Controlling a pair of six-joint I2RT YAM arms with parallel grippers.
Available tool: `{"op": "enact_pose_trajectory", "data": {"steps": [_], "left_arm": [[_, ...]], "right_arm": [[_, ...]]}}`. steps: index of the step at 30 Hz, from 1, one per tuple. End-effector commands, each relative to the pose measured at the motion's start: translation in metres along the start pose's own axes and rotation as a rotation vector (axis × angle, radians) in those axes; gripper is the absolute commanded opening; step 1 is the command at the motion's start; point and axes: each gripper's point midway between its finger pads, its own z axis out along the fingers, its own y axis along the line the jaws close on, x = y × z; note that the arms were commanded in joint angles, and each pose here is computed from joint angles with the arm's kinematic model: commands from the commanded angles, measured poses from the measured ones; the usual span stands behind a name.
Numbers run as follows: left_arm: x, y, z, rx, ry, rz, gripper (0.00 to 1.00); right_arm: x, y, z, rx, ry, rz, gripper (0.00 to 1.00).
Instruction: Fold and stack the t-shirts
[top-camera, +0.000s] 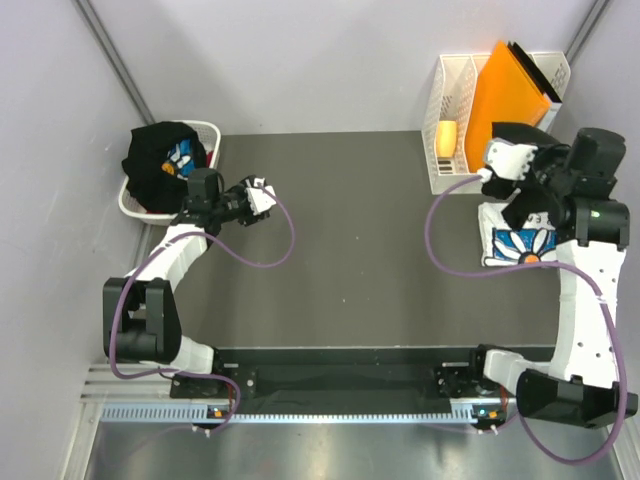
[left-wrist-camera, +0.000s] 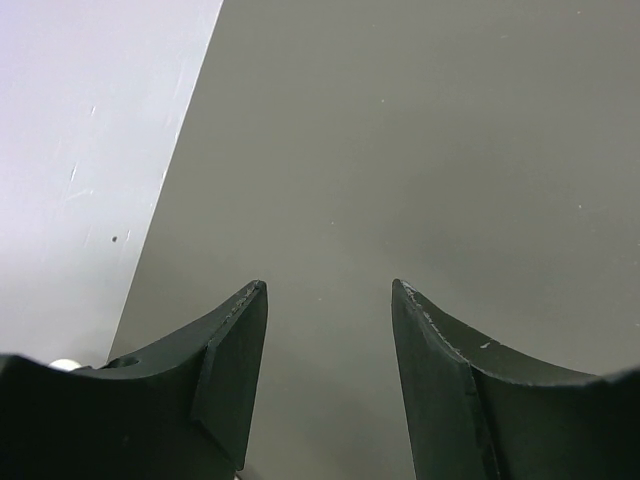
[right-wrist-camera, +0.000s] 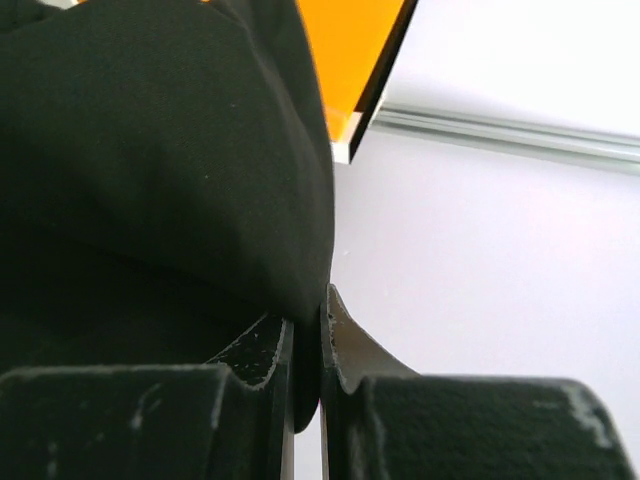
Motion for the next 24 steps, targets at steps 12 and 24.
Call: {"op": "enact_pose_trajectory", "data": {"steps": [12,24], "left_arm": [[-0.02,0.016,-0.012,-0.017,0.0,0.054,0.58],[-0.023,0.016,-0.008,0.0,0.021,0.083,0.58]], "right_arm": [[0.083,0.071,0.028,-0.274,0.055,0.005,0.0],[0.096,0.023,0.067,0.036,0.053,-0.145,0.0]]}}
